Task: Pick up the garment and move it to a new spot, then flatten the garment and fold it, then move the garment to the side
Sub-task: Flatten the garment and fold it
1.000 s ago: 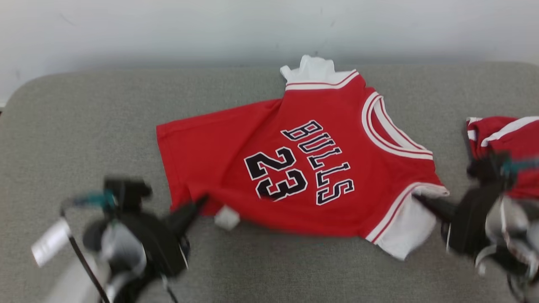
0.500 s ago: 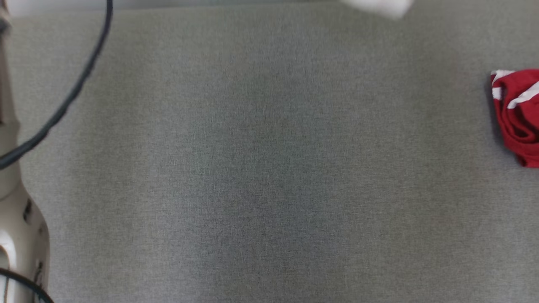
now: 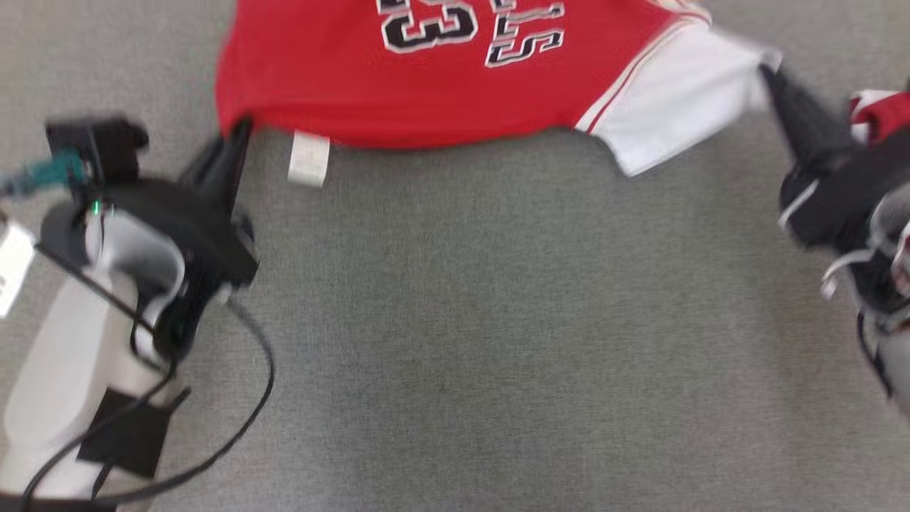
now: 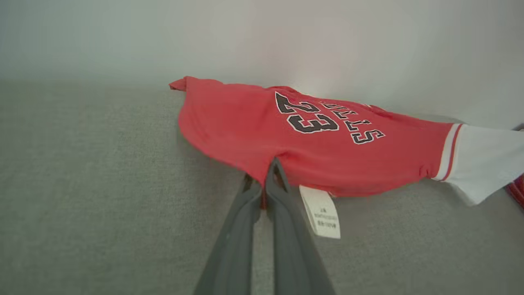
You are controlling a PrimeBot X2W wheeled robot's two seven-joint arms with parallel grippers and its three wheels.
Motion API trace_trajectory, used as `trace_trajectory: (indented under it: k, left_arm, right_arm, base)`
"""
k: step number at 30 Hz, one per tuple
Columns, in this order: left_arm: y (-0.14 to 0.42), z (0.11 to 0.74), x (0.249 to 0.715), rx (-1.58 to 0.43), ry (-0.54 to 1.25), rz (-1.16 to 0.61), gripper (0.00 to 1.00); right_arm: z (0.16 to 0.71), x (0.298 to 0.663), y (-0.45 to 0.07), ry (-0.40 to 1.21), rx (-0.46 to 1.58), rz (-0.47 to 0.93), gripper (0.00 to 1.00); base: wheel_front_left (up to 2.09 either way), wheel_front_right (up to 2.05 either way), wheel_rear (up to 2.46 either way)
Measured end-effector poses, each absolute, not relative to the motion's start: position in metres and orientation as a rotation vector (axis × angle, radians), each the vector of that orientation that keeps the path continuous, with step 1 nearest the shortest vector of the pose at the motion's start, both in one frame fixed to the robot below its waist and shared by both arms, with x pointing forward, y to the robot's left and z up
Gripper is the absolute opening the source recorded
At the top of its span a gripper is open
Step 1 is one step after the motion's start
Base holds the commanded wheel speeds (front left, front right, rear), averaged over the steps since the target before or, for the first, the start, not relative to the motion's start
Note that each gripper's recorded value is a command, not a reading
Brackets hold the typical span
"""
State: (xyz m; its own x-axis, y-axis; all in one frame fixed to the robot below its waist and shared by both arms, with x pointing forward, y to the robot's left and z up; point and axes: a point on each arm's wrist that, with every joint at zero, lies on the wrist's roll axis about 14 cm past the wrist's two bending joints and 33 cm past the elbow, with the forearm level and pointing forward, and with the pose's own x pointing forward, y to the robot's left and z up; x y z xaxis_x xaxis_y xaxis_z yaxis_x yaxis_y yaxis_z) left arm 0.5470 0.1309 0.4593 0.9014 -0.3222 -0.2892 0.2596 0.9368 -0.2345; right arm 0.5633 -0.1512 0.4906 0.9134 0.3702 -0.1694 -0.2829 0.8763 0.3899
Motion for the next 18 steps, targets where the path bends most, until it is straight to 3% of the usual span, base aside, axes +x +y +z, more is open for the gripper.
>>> trace_trajectory:
  k: [18]
  left_arm:
    - [0.12,0.433,0.44,-0.017,0.388,-0.383,0.0]
  right_arm:
    - [0.44,0.439,-0.18,0.465,0.179,0.314,0.0]
  base:
    - [0.0,0.0,0.0]
